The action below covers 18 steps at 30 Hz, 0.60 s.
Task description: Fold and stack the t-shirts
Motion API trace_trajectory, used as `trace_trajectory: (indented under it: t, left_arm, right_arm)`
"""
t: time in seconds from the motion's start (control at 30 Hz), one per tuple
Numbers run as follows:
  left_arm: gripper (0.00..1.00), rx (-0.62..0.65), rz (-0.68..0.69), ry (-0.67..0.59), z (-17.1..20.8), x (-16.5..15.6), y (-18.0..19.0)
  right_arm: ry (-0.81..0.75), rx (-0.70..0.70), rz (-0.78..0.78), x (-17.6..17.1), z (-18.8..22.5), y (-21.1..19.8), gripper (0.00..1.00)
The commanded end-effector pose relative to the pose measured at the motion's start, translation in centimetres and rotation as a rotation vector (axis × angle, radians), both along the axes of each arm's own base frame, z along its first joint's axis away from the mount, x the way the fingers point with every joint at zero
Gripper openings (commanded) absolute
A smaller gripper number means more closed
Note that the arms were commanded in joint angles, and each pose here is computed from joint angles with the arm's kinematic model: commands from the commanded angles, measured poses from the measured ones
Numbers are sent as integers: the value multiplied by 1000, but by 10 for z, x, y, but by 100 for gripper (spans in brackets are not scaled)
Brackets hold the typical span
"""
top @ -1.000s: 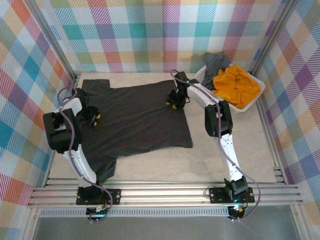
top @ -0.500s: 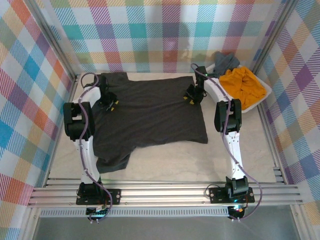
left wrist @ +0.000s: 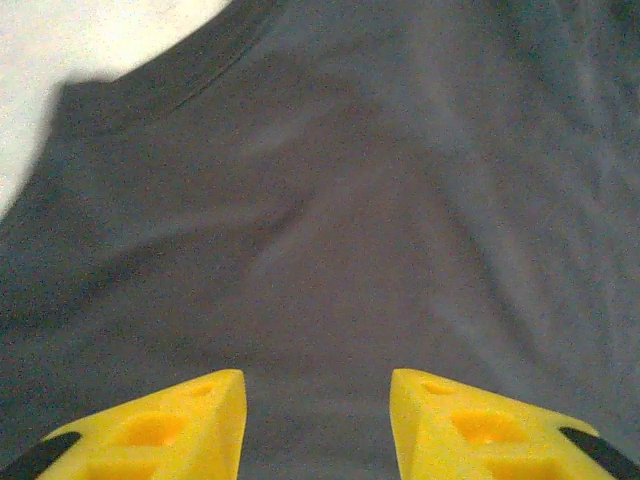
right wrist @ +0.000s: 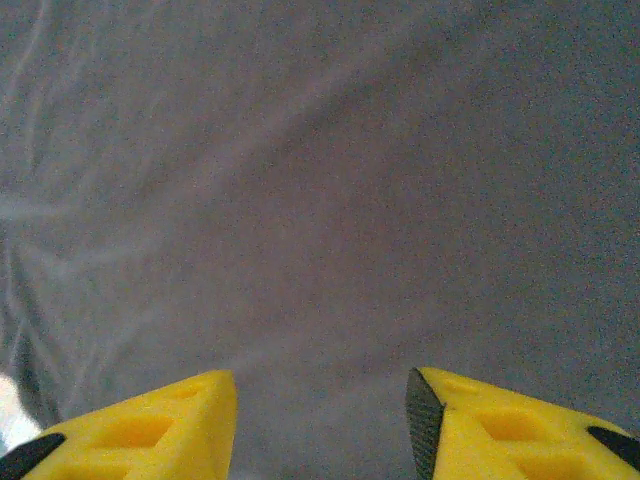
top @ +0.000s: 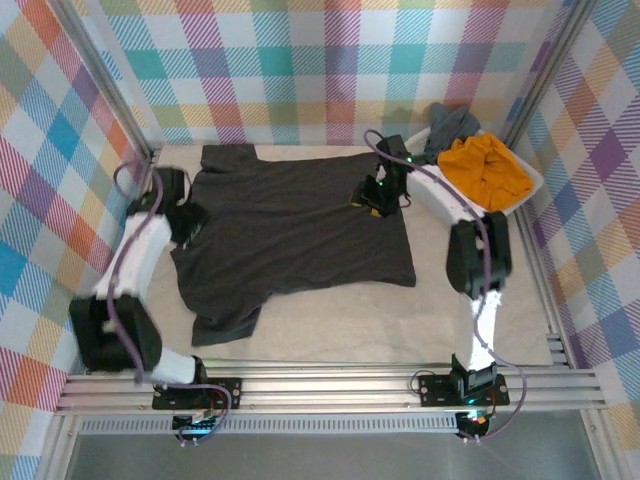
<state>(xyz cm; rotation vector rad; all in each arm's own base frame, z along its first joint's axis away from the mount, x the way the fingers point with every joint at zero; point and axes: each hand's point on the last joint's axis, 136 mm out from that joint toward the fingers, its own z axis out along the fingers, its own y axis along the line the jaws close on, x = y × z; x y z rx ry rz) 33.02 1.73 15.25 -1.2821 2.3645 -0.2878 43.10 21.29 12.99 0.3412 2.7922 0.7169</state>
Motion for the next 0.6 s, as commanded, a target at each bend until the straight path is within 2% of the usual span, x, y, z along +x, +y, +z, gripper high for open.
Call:
trace_trajectory:
  t: [0.0,0.13,0.23,0.33,0.43,0.57]
  left_arm:
    - [36,-94,63,257,-61,-96,-19]
    - [26,-111,112,303,-75,-152,-32]
    - [22,-82,109,317,-82,-168,-33]
    - [24,-117,84,352,-99,-170,-46]
    - [28,-98,67,371,-110,-167,-51]
    - [28,-85,60,383,-115,-169,-58]
  right_arm:
    - [8,39,-71,-33,-10,-17,48]
    - [96,27,-156,-89,-39,-41,46]
    - [125,31,-198,-110,-56,-54,45]
    - [145,19,-222,-115,-66,-64,44]
    - [147,-4,-235,-111,-74,-74,43]
    - [184,-54,-260,-108,-89,-89,41]
